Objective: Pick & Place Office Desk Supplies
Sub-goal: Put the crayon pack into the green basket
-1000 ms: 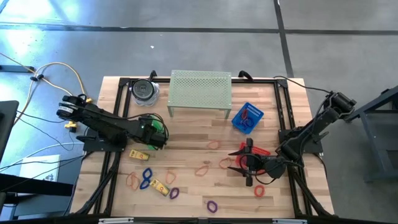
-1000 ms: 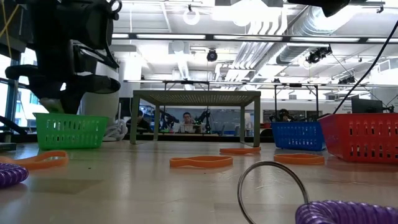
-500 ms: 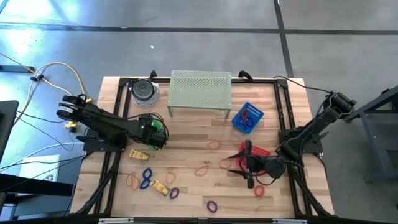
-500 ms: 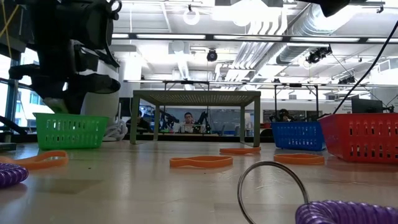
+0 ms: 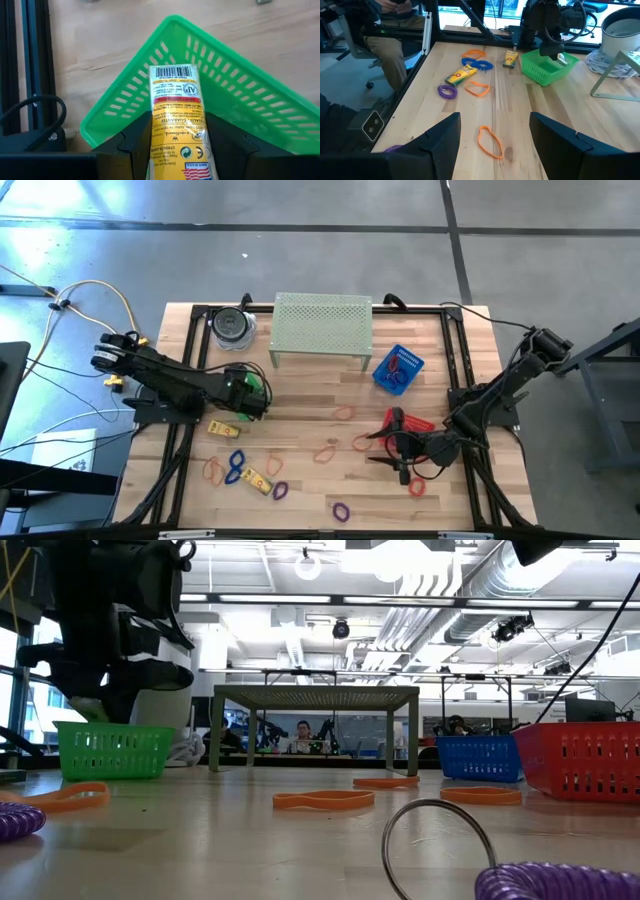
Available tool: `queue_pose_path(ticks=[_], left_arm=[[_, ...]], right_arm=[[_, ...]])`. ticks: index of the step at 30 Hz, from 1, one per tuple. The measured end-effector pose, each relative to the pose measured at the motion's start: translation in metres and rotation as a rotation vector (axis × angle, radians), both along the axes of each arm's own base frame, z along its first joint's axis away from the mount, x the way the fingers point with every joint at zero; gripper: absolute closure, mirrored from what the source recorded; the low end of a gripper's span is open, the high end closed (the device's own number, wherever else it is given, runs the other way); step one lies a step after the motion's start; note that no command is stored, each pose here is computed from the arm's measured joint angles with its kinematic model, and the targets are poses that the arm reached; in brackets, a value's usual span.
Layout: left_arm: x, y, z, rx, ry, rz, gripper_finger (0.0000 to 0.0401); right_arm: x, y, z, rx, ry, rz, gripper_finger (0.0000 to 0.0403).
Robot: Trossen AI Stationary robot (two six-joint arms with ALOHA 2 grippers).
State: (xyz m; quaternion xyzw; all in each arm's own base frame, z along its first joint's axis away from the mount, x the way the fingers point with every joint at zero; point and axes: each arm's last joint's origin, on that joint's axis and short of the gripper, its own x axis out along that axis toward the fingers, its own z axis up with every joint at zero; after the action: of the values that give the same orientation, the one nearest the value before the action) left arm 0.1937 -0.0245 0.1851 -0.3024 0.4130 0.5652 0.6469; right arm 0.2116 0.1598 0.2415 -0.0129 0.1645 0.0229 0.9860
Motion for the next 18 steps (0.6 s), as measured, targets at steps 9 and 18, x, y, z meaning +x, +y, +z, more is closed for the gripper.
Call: queue_pose_path(ticks=[9,18], left_arm=[[0.0049,-0.0014,-0.0002,-0.006,-0.043,-0.022,0.0239],[0.0065,-0.0022,0.0001,0.018,-0.057,-0.045,0.0239]], right_arm=[[0.0004,0.0004,0.0013,0.01,-0.012,0.0,0.0176],[0.0003,0.0005,0.0013,0.011,-0.012,0.001,0.0176]])
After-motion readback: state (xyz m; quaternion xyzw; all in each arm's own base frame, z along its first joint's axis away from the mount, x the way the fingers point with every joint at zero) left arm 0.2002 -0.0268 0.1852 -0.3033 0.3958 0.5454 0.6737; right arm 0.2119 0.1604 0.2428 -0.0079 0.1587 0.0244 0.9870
